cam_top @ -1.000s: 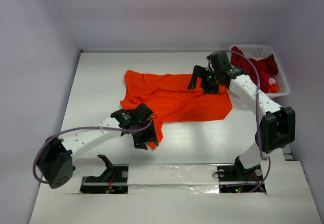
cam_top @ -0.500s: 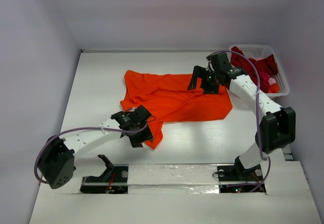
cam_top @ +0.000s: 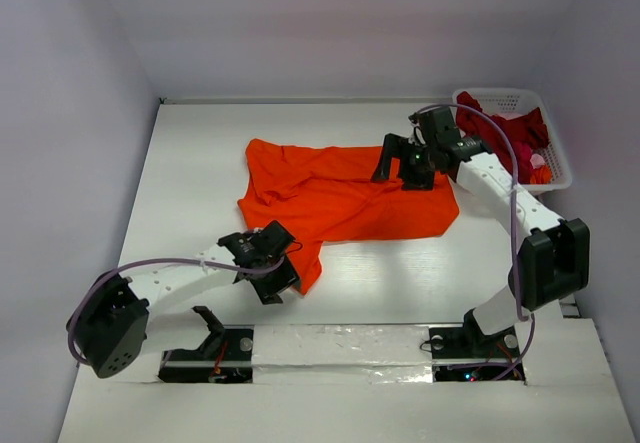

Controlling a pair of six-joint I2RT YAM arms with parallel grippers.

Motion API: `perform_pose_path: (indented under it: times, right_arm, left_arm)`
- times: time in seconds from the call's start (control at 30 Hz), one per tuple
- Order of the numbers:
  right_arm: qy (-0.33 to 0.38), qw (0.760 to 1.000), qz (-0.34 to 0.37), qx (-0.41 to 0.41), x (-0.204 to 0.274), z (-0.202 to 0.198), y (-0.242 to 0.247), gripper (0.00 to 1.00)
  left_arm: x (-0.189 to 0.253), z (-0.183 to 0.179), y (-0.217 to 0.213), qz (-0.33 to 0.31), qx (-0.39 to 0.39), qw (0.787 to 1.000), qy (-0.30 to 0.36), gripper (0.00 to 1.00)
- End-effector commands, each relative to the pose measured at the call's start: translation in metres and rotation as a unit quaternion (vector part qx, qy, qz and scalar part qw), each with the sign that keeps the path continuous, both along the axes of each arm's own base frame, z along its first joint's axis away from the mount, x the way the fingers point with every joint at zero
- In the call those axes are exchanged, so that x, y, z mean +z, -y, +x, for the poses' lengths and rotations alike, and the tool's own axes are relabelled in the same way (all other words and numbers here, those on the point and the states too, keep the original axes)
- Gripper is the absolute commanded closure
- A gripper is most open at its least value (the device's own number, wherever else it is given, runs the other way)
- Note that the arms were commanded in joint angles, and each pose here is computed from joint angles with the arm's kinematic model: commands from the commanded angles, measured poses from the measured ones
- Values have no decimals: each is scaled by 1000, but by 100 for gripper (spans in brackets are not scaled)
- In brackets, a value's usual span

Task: Fold and stack the t-shirts
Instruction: Grap the side of the flattened tshirt closest away from the robot with both arms

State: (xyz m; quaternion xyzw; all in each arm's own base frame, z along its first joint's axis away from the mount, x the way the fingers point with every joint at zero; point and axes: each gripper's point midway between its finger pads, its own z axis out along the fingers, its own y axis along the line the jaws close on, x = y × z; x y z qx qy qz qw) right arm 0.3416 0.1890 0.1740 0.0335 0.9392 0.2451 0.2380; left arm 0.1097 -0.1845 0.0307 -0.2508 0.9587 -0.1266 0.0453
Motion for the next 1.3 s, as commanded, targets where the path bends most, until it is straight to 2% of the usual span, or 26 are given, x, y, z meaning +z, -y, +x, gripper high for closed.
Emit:
perform_pose_path:
  times: [0.0,0.3,0.47,0.6,0.8,1.0,1.1,1.27]
  right_arm:
    - [27,999,14,11,19,-5,-3,1]
    - [31,999,19,14,24,-8,-4,1]
    - [33,999,22,17,26,-10,-4,1]
    - [33,999,26,18,26,-9,-6,1]
    - [31,999,33,20,25,-9,-8,2]
    - [33,999,33,20,28,-9,-8,2]
    - [35,999,35,23,29,-9,-9,2]
    - [35,999,33,22,29,-10,-8,2]
  left_arm:
    - [-1,7,5,-11,25,1000,7,52]
    - [-4,26,10,1,46,999,30,52]
    - [-12,18,-1,18,62,998,16,52]
    - [-7,21,-12,28,91,995,36,51]
    - [-18,16,-20,45,95,994,26,52]
    - [-23,19,-14,45,88,995,22,55]
    - [-25,22,-13,50,87,995,24,60]
    - [-29,27,-9,53,82,995,24,60]
